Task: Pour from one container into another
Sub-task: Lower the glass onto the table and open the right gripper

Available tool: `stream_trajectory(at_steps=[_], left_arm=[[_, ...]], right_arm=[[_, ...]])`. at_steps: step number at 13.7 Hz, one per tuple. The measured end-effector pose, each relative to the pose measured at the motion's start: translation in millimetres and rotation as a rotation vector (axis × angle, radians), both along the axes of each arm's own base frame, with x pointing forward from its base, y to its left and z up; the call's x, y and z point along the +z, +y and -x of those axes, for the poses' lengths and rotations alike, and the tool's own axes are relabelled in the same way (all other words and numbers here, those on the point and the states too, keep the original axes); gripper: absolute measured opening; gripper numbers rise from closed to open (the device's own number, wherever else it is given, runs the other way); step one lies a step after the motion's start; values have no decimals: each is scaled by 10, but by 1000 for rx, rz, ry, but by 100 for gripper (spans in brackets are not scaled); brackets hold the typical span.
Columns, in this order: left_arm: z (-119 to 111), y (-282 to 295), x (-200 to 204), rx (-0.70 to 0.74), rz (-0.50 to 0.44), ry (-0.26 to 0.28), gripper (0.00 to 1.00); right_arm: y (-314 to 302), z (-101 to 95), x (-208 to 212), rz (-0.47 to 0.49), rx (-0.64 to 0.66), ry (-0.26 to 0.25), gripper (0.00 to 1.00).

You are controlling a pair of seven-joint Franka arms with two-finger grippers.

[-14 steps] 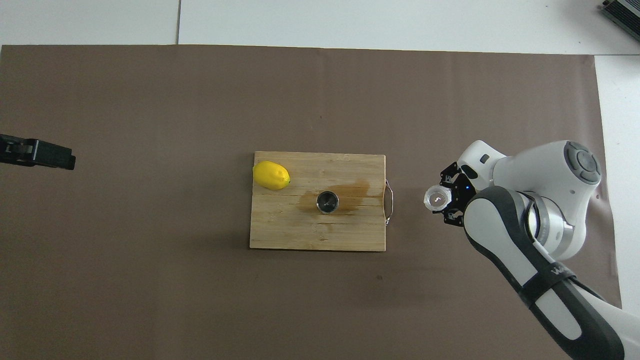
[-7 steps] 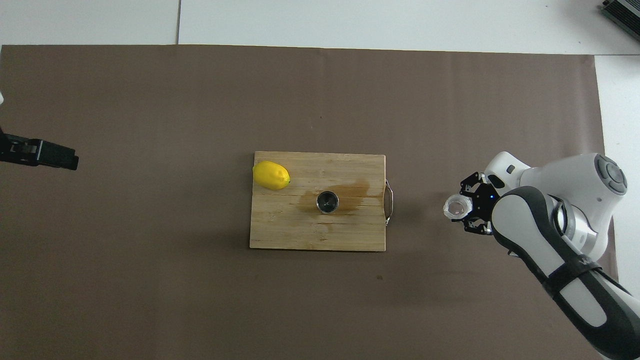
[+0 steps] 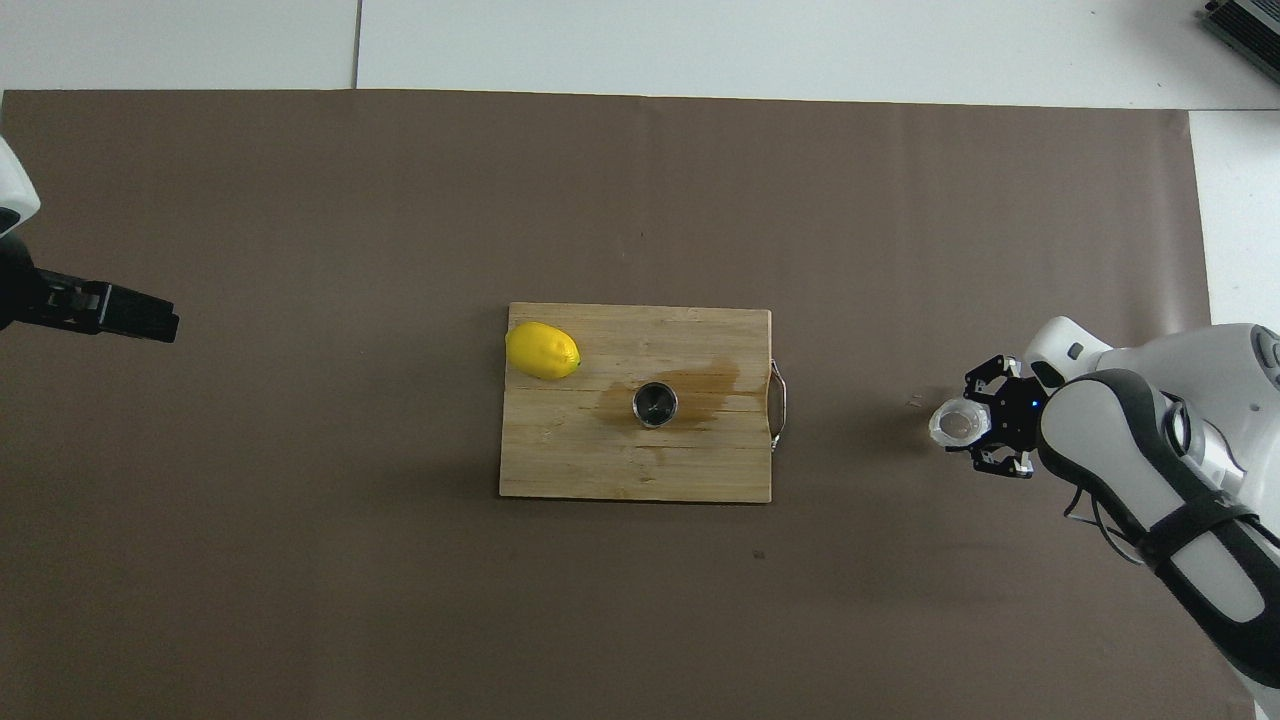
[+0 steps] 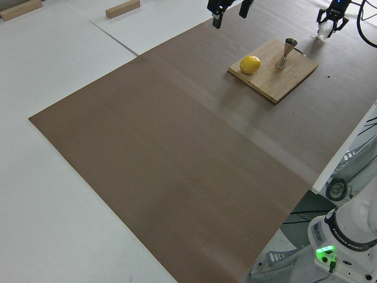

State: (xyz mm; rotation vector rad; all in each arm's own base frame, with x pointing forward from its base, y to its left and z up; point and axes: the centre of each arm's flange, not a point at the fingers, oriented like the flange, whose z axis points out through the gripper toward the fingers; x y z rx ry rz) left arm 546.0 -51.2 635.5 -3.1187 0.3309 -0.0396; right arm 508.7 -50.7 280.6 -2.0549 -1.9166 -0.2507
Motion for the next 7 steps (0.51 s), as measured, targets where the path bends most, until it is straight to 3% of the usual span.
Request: stream_trajectory(at_steps=[3,6,7], left_arm=[[-12,14,10,3,2,-10,100],[-18,19,12,4,3,-15,100],[-19,20,11,5,4,-15,100]], right_arm=[[18,-2,-2,-10,-3,-2,52],[25,-3,-3,-11,-3,-2,79],[25,-3,-3,-11,-3,-2,94]])
